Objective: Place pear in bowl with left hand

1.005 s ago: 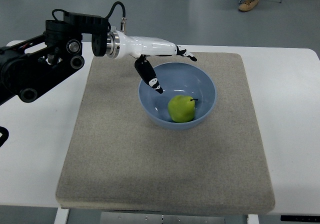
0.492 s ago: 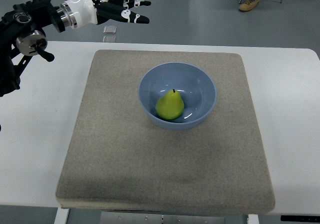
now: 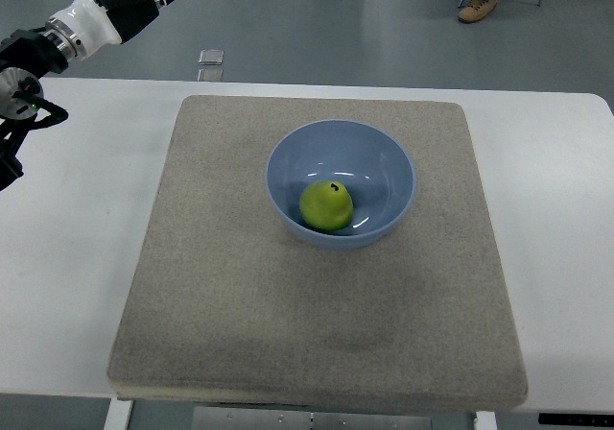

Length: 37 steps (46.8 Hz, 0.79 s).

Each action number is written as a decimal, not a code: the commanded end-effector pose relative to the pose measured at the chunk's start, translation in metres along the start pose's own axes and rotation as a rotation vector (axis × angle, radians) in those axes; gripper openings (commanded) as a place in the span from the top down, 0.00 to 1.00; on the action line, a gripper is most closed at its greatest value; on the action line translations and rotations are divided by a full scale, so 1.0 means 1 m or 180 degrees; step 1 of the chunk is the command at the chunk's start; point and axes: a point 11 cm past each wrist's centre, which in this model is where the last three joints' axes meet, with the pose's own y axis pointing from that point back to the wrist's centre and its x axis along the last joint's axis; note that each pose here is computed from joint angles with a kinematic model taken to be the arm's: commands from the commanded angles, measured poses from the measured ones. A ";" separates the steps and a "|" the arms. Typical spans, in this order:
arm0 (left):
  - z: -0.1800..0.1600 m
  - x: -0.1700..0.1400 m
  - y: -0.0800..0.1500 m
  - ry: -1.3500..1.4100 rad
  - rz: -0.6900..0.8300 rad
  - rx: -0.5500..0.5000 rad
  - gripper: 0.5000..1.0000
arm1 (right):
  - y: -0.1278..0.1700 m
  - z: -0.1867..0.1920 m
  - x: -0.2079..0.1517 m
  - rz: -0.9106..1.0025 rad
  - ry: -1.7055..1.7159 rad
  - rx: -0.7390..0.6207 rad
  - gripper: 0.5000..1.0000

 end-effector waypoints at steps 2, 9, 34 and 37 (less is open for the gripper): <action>-0.013 0.006 0.005 0.0252 0.0061 0.0102 0.01 | 0.000 0.000 0.000 0.0001 0.0005 0.0005 0.15; -0.025 0.011 0.012 0.0733 0.0103 0.0132 0.01 | 0.000 0.000 0.000 0.0001 0.0000 0.0000 0.15; -0.054 0.005 0.013 0.1171 0.0096 0.0237 0.01 | 0.000 0.001 -0.001 -0.0014 -0.0015 -0.0005 0.15; -0.054 0.005 0.013 0.1168 0.0099 0.0235 0.01 | 0.000 0.001 -0.001 -0.0014 -0.0015 -0.0005 0.15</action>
